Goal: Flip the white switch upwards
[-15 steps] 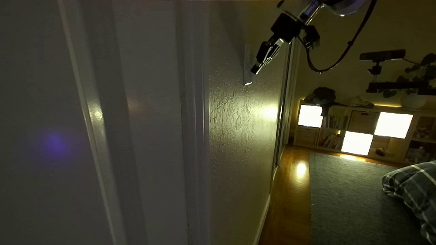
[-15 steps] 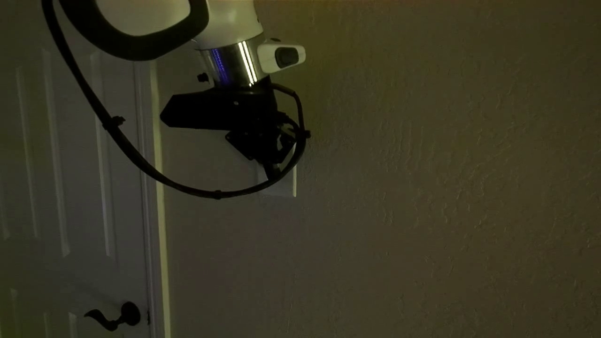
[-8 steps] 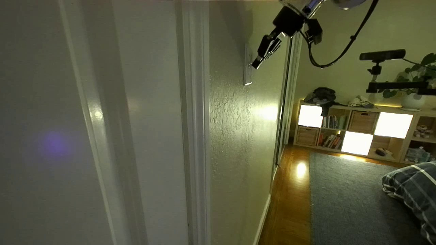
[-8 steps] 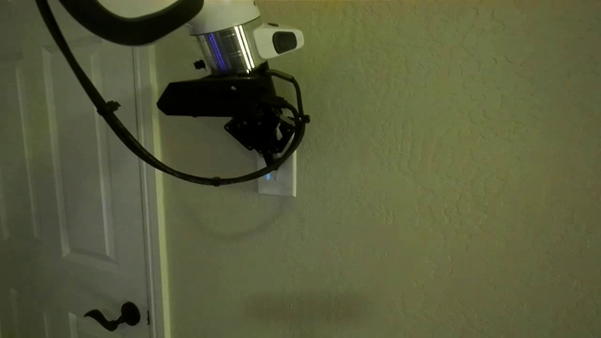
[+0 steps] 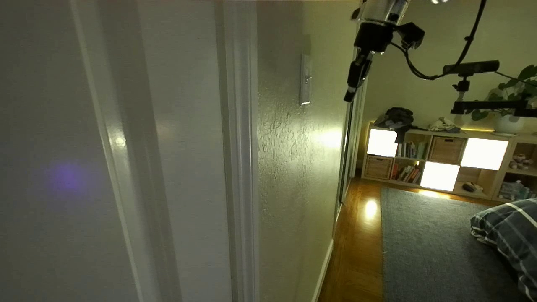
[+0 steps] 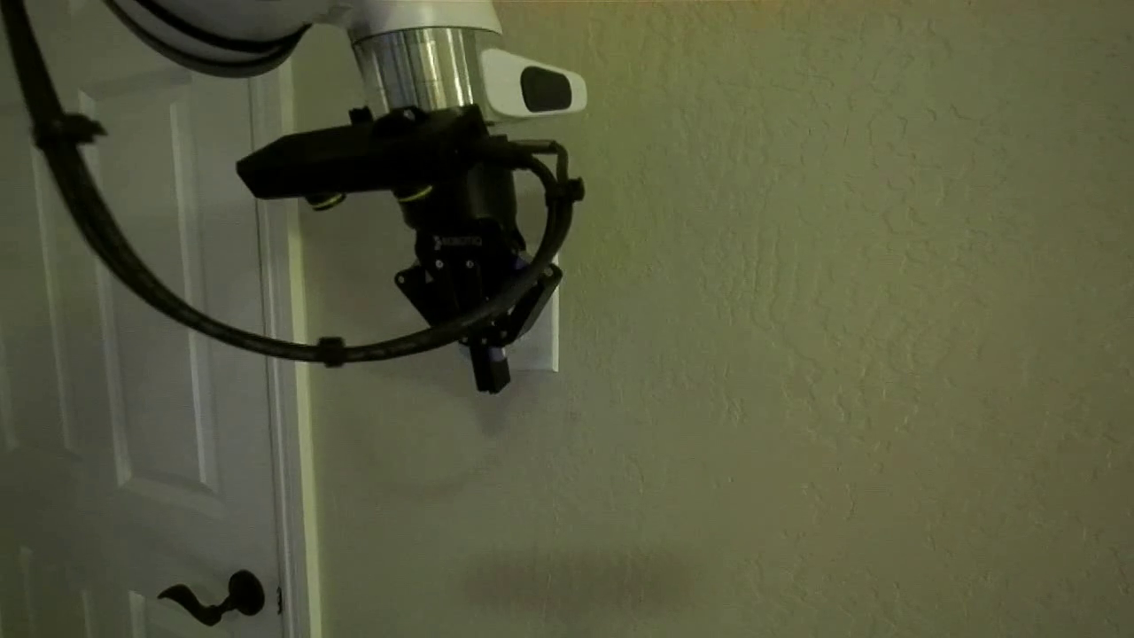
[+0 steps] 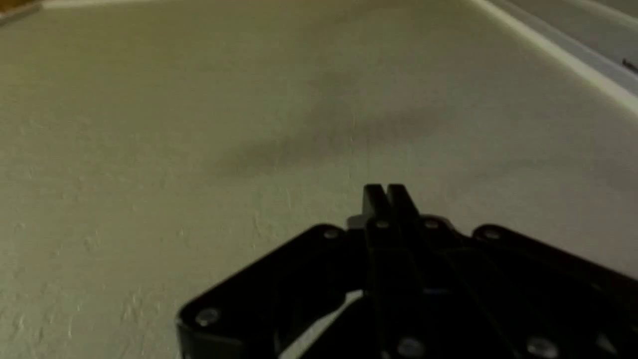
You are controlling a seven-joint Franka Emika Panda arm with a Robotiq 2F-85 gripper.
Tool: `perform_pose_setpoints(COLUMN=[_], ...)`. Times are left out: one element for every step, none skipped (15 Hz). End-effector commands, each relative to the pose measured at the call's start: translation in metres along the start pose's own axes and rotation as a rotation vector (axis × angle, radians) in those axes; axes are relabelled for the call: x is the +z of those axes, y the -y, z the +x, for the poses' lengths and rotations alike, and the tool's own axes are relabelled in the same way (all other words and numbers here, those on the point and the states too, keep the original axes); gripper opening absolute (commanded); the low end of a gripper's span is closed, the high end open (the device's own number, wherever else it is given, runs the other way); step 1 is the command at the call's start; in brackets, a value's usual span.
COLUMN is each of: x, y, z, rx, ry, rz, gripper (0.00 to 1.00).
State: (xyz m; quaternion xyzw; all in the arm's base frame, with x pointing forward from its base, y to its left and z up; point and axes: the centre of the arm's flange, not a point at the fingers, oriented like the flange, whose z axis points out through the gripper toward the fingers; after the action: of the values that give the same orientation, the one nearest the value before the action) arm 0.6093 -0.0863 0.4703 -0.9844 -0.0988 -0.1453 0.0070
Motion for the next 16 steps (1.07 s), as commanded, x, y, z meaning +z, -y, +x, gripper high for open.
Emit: perform_pose_setpoints(x=[-0.011,-0.01,-0.009,-0.009,-0.01,-0.01,-0.011,-0.012,-0.013,-0.014,-0.015,-0.016,-0.017,-0.018,-0.021,-0.023], y=[0.007,0.009,0.011,0.013,0.015,0.017,0.018,0.019,0.019,0.02,0.02,0.019,0.019,0.019,0.019,0.019], z=[-0.028,-0.033,-0.037,-0.041,-0.044,-0.046,-0.048,-0.049,-0.05,-0.051,-0.052,-0.053,-0.054,-0.055,-0.057,-0.058], rx=[0.018,0.018,0.018,0.019,0.025,0.026,0.03,0.035,0.039,0.046,0.052,0.059,0.064,0.067,0.07,0.072], ry=[0.187,0.232,0.264,0.291,0.308,0.32,0.326,0.325,0.326,0.324,0.323,0.32,0.314,0.31,0.302,0.295], rz=[-0.013,-0.007,0.001,0.011,0.014,0.019,0.022,0.025,0.031,0.036,0.037,0.041,0.038,0.038,0.036,0.036], gripper=[0.06,0.06,0.05,0.29,0.31,0.36,0.43,0.48,0.55,0.61,0.67,0.74,0.8,0.88,0.93,0.99])
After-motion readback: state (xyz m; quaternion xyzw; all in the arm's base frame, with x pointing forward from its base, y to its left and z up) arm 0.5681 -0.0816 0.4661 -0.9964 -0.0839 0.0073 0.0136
